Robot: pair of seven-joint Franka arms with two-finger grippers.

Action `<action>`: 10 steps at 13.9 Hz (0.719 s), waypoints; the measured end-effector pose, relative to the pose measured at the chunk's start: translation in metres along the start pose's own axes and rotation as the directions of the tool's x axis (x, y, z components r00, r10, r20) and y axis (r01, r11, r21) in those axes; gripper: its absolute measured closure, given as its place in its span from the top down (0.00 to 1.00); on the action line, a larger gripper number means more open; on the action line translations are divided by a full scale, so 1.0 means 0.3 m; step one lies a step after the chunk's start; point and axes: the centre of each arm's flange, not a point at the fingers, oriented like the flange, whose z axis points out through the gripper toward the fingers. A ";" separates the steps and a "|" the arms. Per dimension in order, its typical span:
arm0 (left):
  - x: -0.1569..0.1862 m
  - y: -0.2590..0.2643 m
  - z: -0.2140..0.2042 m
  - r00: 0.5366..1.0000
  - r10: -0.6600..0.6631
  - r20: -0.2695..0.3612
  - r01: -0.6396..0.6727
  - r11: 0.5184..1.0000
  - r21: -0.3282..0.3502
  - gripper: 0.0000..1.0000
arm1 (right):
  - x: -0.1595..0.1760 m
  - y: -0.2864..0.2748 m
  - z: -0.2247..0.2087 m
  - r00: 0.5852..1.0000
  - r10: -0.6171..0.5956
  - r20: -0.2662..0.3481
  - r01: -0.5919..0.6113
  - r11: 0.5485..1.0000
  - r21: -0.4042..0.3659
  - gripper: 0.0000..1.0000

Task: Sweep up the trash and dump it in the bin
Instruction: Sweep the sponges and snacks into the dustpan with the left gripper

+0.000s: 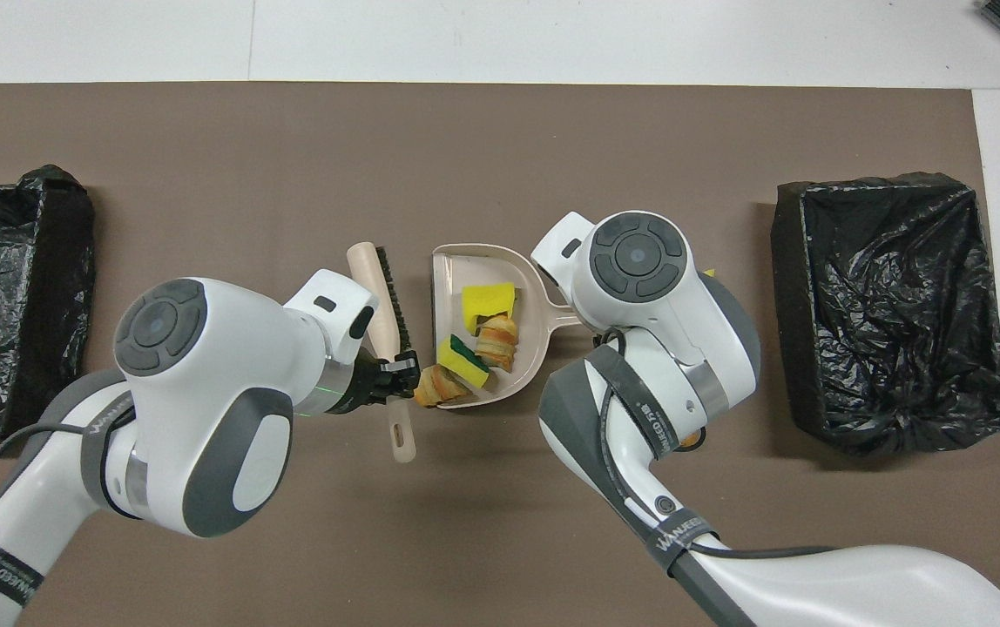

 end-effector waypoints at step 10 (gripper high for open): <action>-0.202 0.027 0.274 0.994 0.079 0.076 -0.085 0.993 0.082 0.26 | 0.013 -0.026 0.043 1.000 -0.023 0.008 0.023 1.000 0.022 0.31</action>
